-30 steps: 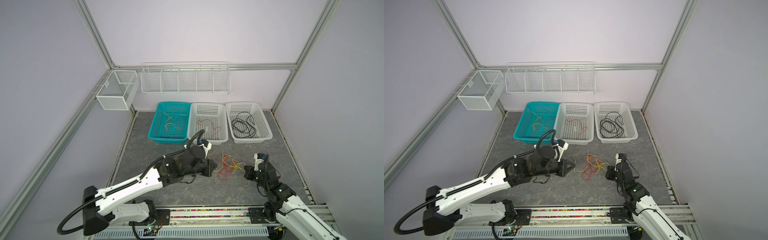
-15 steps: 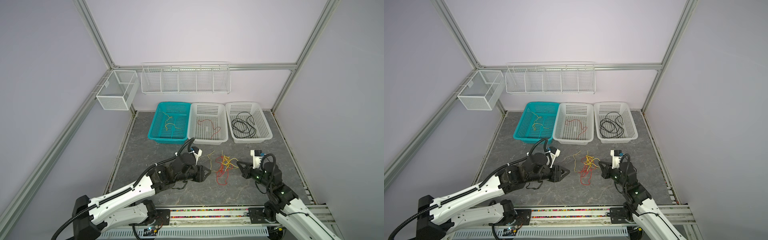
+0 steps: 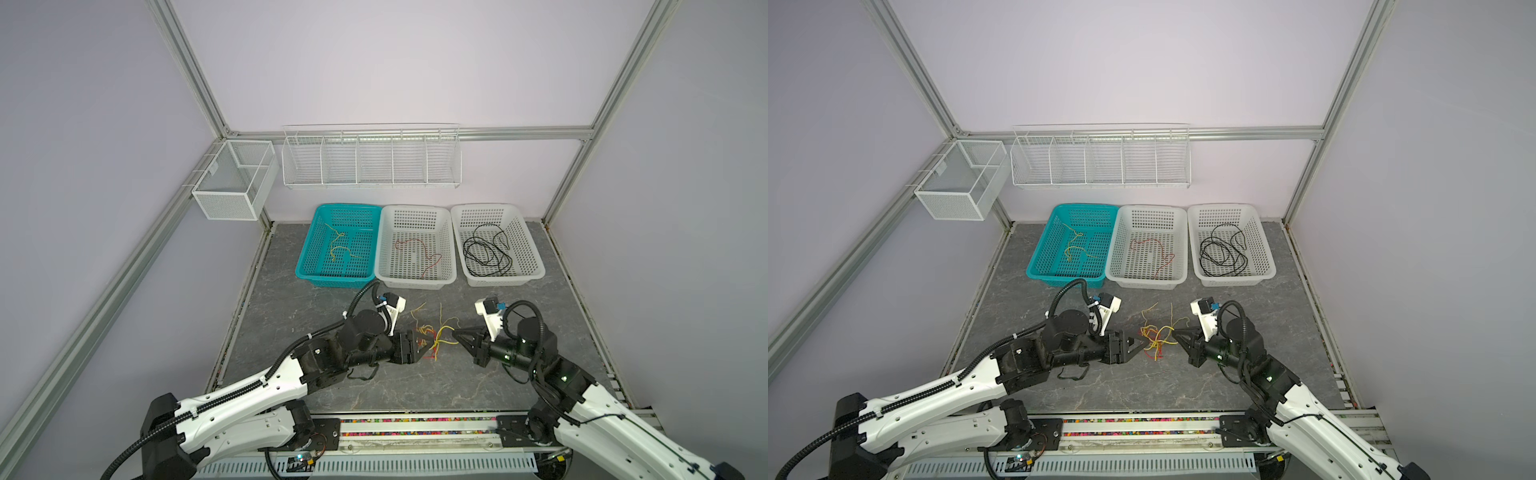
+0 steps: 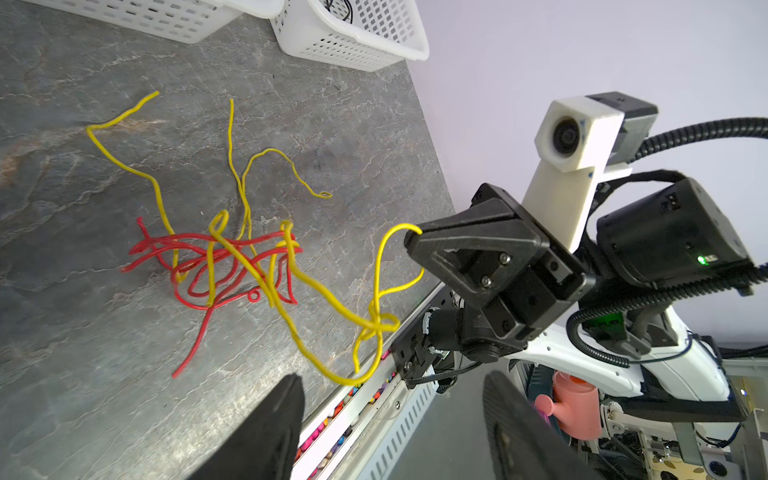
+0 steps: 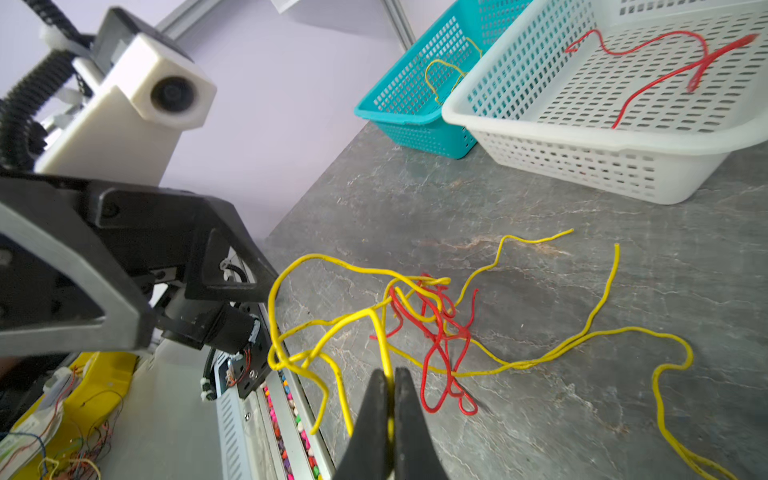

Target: Untangle the cables

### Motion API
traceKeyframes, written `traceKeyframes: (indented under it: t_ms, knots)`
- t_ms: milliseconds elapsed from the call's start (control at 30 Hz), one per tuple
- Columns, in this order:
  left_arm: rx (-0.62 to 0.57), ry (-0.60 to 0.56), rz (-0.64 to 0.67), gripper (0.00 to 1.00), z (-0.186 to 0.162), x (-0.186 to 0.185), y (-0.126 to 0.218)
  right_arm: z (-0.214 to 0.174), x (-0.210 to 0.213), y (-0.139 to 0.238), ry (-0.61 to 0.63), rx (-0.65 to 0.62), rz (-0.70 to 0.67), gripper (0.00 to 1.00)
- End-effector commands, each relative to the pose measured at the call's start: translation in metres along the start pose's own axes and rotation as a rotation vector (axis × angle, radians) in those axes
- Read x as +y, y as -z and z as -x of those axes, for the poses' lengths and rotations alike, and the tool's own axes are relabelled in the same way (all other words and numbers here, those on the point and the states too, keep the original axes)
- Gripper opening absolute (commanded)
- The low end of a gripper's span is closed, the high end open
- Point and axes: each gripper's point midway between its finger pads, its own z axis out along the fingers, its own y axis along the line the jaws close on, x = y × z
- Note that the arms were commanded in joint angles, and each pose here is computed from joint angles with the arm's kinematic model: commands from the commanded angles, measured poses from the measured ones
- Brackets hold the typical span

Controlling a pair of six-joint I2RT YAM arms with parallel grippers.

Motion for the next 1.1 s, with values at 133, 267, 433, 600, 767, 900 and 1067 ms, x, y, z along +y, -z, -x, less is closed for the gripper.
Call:
traceKeyframes:
  t_ms: [133, 267, 433, 600, 767, 900, 1067]
  knots:
    - [-0.003, 0.051, -0.053, 0.65, -0.005, -0.001, -0.005, 0.011, 0.024, -0.003, 0.134, -0.036, 0.074, 0.06]
    - [0.019, 0.072, -0.070, 0.55, -0.013, 0.003, -0.010, 0.012, 0.027, -0.004, 0.156, -0.058, 0.084, 0.06]
    - [0.030, 0.073, -0.034, 0.47, -0.018, 0.013, -0.009, 0.012, 0.036, -0.004, 0.181, -0.072, 0.133, 0.06]
    - [0.020, 0.057, -0.017, 0.31, -0.016, 0.015, -0.011, 0.008, 0.046, -0.005, 0.208, -0.060, 0.175, 0.06]
    - [-0.013, 0.021, 0.022, 0.05, -0.007, 0.016, -0.004, 0.004, 0.047, -0.004, 0.211, -0.046, 0.172, 0.06]
    - [-0.062, 0.000, 0.058, 0.00, 0.006, 0.015, 0.012, 0.001, 0.040, -0.002, 0.204, -0.039, 0.139, 0.06]
    - [-0.146, -0.023, 0.075, 0.00, 0.026, 0.007, 0.039, -0.004, 0.028, 0.002, 0.174, -0.037, 0.075, 0.16]
